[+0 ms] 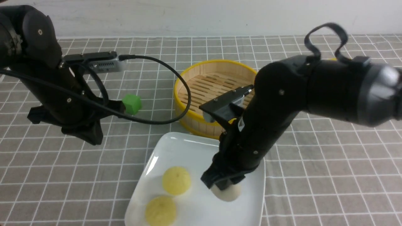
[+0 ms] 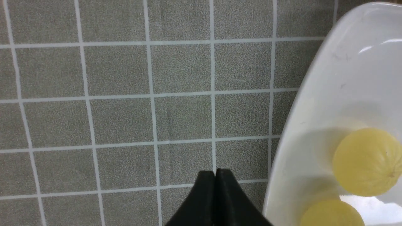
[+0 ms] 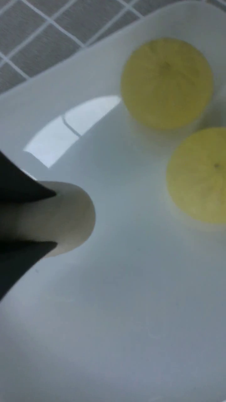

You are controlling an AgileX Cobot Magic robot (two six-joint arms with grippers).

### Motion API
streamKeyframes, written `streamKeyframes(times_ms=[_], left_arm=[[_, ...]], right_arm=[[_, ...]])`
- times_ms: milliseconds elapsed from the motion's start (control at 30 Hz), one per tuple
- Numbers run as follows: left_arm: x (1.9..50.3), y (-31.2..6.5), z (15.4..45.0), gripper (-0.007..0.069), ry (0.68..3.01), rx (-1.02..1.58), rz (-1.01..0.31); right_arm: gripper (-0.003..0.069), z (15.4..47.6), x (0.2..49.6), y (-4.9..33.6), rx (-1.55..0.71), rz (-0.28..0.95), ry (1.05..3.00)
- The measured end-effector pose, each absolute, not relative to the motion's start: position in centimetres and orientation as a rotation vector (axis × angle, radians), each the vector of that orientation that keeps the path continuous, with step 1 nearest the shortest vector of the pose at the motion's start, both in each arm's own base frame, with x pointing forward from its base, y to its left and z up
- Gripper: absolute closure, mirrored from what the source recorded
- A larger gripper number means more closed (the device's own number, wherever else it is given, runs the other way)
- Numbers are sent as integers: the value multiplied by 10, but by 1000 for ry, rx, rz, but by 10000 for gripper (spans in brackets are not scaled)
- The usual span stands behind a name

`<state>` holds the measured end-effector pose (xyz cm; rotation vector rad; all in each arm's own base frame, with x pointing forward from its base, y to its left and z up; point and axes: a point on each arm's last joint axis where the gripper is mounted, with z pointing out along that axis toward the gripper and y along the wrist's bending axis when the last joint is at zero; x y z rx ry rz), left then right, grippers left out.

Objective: Put the steamed buns into the plate on the grey tablecloth.

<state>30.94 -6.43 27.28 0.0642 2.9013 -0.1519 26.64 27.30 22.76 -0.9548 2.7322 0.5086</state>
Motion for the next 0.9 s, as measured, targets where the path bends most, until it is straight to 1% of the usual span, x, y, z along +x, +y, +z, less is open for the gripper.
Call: streamKeyframes(times_ms=[100,133,167,233,300,333,433,467,500,567,633,667,700,733,767,833,867,900], left_arm=[[310,-64,273,617,2894,64,-153],[310,-64,273,617,2893,63,-155],[310,-64,273,617,2892,63,-155],[310,-64,273,617,2891,63,-155],[310,-64,273,617,2891,63,-155],[310,-64,273,617,2891,63,-155],[310,-64,273,617,2891,63,-155],[310,-64,273,617,2891,63,-155],[310,-65,273,617,2891,62,-156],[310,-65,273,617,2891,62,-158],[310,-65,273,617,2891,62,-158],[310,-65,273,617,2891,62,-158],[310,-65,273,617,2892,60,-161],[310,-65,273,617,2892,60,-161],[310,-65,273,617,2892,60,-161],[310,-65,273,617,2892,60,-161],[310,-65,273,616,2893,60,-161],[310,-65,273,615,2894,60,-162]], right_arm=[[397,213,272,277,-938,495,2731],[323,205,275,279,-935,487,2743],[278,200,276,280,-935,481,2754],[218,195,276,280,-933,472,2767],[130,194,276,280,-933,456,2792],[101,198,276,280,-945,446,2806],[58,208,278,280,-959,428,2828],[43,220,280,280,-975,401,2842],[41,225,280,280,-981,386,2848],[46,246,281,278,-1000,331,2866],[69,268,286,276,-996,272,2816],[80,274,286,274,-991,256,2794],[111,287,287,269,-986,216,2752],[120,291,287,267,-984,192,2739],[162,303,285,260,-966,142,2707],[232,318,281,250,-926,93,2673],[288,329,277,243,-908,77,2644],[329,334,274,239,-899,74,2635]])
